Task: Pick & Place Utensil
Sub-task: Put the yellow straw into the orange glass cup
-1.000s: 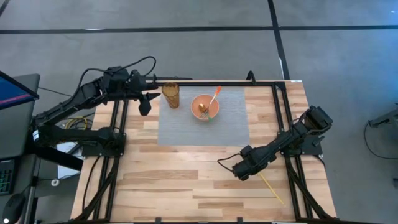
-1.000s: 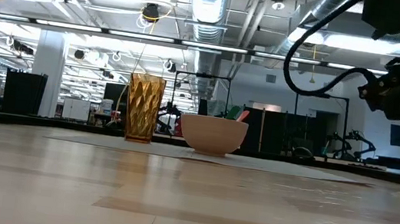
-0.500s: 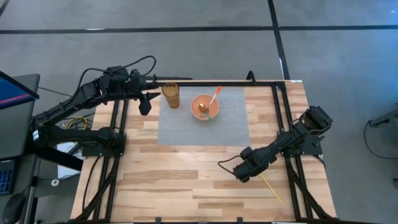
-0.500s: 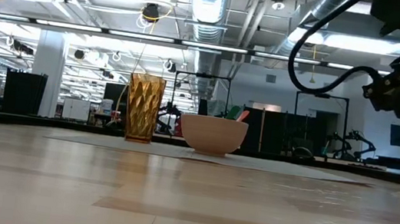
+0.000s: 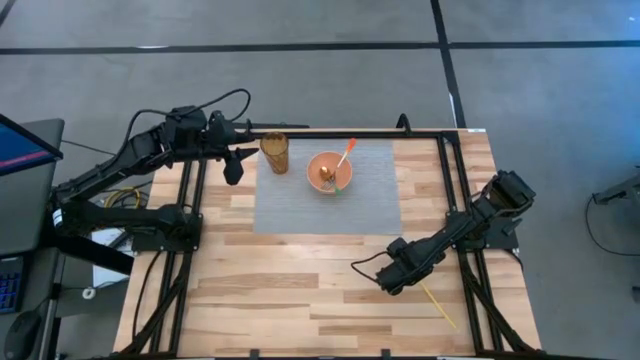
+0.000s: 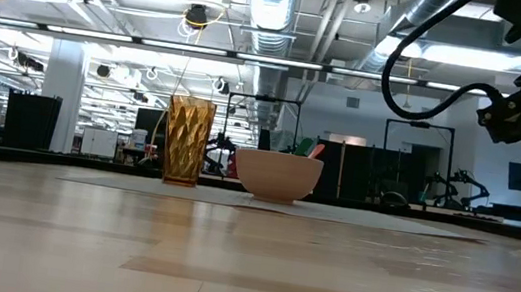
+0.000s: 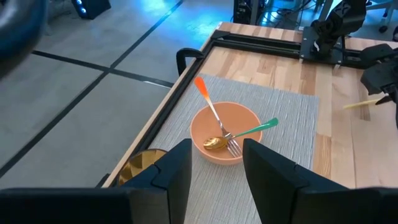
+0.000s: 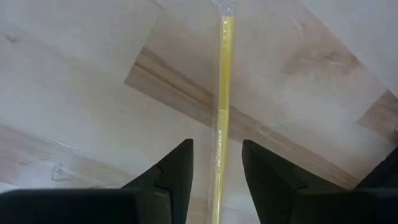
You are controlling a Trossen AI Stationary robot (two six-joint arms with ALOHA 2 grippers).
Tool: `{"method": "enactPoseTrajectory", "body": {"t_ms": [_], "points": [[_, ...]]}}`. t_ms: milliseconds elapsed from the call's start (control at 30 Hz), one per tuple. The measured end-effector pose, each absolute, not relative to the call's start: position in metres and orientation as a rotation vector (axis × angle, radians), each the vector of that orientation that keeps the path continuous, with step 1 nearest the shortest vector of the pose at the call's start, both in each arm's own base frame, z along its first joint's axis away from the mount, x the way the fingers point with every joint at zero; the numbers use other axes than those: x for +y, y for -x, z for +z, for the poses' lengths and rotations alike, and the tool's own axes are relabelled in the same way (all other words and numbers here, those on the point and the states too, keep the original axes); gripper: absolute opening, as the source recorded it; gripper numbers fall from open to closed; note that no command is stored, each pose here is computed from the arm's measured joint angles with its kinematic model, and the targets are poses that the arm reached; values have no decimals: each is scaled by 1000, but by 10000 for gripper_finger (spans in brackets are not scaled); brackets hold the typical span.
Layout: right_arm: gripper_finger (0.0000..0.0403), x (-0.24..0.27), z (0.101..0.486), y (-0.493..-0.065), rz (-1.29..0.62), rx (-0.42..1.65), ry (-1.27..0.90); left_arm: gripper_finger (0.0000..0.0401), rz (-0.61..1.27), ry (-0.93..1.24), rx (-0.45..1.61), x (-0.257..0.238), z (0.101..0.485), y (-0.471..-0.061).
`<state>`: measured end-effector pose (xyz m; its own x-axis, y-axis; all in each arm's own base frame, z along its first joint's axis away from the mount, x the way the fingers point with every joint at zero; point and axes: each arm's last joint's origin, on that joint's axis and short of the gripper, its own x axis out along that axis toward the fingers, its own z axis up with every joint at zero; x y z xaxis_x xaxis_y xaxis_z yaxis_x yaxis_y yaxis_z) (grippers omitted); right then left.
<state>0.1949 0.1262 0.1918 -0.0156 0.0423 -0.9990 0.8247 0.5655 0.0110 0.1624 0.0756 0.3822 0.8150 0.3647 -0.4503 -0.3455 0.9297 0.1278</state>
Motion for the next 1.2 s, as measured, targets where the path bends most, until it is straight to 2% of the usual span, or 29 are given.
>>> {"method": "enactPoseTrajectory", "body": {"t_ms": [1200], "points": [[131, 127, 192, -200, -704, 1446, -822, 145, 383, -51, 448, 76, 386, -164]]}}
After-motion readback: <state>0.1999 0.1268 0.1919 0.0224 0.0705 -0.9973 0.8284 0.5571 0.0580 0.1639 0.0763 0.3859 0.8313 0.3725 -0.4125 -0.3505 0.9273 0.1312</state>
